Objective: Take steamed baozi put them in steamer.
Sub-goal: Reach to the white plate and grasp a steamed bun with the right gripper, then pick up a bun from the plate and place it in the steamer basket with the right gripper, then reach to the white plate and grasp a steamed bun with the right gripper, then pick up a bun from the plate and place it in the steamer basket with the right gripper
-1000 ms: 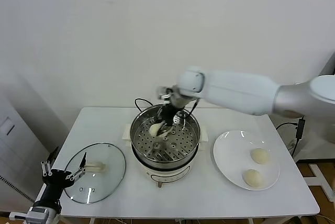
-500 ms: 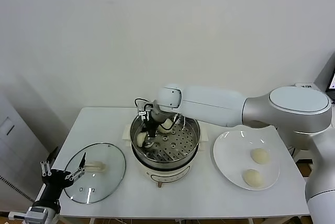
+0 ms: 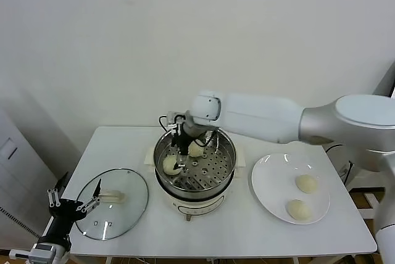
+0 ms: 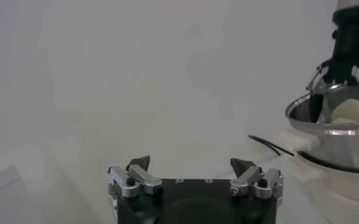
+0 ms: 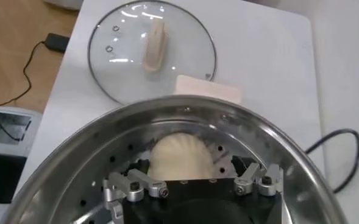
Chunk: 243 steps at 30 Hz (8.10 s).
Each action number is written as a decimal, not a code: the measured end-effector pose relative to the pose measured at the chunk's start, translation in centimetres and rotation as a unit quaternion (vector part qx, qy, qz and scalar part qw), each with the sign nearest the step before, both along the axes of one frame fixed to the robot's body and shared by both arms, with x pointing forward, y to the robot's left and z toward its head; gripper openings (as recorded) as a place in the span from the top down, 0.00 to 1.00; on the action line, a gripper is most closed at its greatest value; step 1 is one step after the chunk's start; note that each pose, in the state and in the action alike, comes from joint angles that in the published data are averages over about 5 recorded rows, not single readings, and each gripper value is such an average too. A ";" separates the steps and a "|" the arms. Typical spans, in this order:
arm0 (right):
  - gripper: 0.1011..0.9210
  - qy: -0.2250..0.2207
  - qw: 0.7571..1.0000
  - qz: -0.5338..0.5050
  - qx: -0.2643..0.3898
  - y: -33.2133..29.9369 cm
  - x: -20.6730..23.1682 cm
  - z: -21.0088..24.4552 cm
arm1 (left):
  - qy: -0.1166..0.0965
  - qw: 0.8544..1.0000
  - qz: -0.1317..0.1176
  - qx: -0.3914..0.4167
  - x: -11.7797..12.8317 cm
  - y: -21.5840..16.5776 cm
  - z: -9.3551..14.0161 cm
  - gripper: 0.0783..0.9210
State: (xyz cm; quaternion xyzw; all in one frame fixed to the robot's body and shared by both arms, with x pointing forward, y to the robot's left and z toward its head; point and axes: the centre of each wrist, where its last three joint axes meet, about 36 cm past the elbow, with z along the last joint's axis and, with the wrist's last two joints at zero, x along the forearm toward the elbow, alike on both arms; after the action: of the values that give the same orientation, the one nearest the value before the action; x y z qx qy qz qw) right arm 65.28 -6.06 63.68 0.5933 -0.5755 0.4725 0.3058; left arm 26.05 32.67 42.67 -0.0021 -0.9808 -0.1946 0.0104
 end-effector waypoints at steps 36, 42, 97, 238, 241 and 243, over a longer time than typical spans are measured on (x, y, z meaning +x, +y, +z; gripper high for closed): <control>0.12 0.060 0.988 -0.008 -0.141 -34.6 -2.9 -4.4 | -0.001 1.000 -0.008 0.006 0.5 -1.1 0.4 0.12; 0.12 0.086 0.984 0.003 -0.158 -35.5 -4.4 -8.8 | 0.002 1.000 -0.006 0.007 0.2 -1.1 0.3 0.12; 0.64 -0.002 0.989 0.083 -0.120 -26.9 3.3 1.6 | -0.005 1.000 0.001 0.008 0.1 -0.8 0.7 0.12; 0.68 -0.004 0.988 -0.077 -0.130 -35.6 0.9 -9.5 | -0.015 1.000 0.006 0.018 -1.6 -1.1 2.2 0.12; 0.69 -0.016 0.993 -0.066 -0.101 -32.8 2.4 -5.4 | -0.017 1.000 0.007 0.018 -1.6 -1.0 2.3 0.12; 0.69 -0.023 0.995 -0.058 -0.080 -30.6 3.3 -2.4 | -0.018 1.000 0.007 0.017 -1.5 -1.0 2.3 0.12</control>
State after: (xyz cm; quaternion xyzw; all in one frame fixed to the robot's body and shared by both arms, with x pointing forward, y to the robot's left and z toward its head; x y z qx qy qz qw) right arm 68.58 -36.64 61.24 0.5213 -0.5765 0.5118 0.3659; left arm 24.57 31.64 45.02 0.0090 -0.9775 -0.2109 -0.0062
